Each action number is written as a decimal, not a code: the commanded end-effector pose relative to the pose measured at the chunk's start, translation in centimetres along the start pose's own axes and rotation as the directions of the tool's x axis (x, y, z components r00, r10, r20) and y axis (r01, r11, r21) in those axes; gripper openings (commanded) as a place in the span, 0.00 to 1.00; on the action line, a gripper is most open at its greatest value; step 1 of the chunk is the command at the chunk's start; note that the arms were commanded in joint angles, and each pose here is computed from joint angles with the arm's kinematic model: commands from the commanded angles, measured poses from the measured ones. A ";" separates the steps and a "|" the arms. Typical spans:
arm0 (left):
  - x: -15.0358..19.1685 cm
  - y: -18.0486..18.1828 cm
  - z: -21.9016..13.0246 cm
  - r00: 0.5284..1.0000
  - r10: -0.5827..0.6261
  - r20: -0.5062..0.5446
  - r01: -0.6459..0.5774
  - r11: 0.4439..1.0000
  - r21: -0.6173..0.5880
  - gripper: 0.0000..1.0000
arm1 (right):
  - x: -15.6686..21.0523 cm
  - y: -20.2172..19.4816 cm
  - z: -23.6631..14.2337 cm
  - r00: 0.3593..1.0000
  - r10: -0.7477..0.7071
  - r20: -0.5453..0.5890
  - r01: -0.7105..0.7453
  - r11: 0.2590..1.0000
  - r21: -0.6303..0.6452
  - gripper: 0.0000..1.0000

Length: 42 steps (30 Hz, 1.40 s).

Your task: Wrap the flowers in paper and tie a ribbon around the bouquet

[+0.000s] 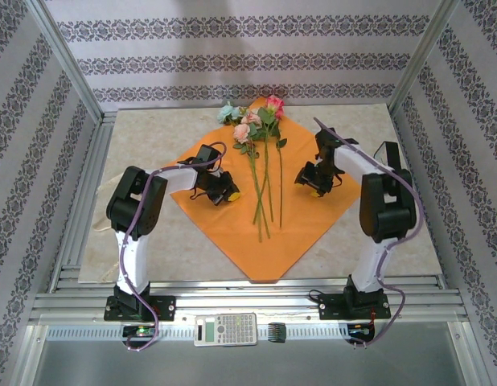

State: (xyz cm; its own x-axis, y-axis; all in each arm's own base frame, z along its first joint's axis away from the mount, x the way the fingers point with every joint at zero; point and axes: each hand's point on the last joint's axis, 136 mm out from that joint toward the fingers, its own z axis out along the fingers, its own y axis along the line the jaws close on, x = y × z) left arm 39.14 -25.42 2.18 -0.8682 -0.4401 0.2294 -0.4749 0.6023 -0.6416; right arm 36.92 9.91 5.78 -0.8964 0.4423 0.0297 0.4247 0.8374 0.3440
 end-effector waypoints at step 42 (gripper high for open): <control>-1.0 -2.0 -0.3 0.997 0.060 0.053 -0.058 0.998 -0.028 0.00 | 15.5 -2.0 -1.3 0.922 0.343 -0.180 -0.372 0.914 -0.160 0.00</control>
State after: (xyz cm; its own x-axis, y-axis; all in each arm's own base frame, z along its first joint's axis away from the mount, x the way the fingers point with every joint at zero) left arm 40.66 -26.57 2.36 -0.8756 -0.4274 0.2249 -0.4603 0.5974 -0.6567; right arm 21.24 14.32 5.27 -0.7324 0.6064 0.3097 0.6762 0.5944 0.4354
